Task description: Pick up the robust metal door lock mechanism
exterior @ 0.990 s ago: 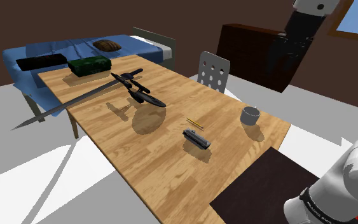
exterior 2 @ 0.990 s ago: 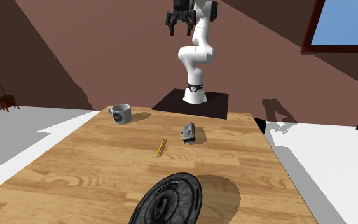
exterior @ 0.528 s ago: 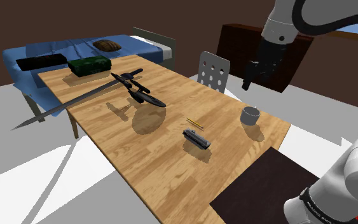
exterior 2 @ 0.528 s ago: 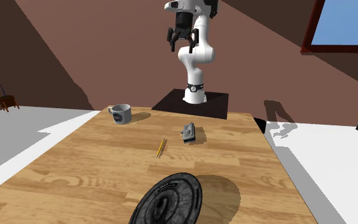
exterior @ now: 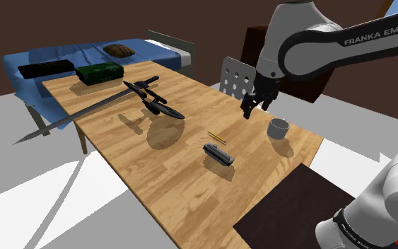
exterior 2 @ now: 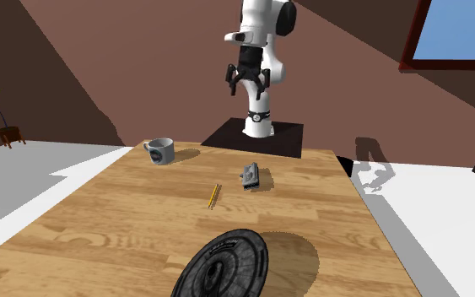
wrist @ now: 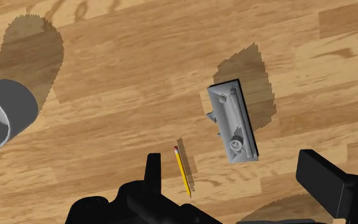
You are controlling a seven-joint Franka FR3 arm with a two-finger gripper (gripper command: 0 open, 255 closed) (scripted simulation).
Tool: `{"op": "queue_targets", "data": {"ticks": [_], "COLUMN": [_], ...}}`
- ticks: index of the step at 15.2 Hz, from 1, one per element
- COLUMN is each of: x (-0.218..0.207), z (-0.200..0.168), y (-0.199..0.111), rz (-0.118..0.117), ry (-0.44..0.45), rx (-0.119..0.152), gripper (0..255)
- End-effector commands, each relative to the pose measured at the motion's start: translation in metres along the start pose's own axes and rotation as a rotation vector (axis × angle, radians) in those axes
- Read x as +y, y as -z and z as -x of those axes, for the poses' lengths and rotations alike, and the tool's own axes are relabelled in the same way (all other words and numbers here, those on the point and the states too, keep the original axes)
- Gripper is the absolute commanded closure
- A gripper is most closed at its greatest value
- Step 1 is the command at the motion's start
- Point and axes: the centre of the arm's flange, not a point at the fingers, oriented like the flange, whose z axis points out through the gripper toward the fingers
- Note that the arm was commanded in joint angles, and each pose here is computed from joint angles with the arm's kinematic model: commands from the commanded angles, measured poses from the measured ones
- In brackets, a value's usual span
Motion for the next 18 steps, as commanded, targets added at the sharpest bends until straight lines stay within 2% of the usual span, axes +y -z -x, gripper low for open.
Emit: {"op": "queue_targets", "data": {"ticks": [1, 18], "x": [-0.01, -0.101], "z": [-0.008, -0.082], "y": [-0.022, -0.21], "rz": [0.009, 0.091], "ry": [0.016, 0.147], "rx": [0.003, 0.011], "gripper": [0, 0]}}
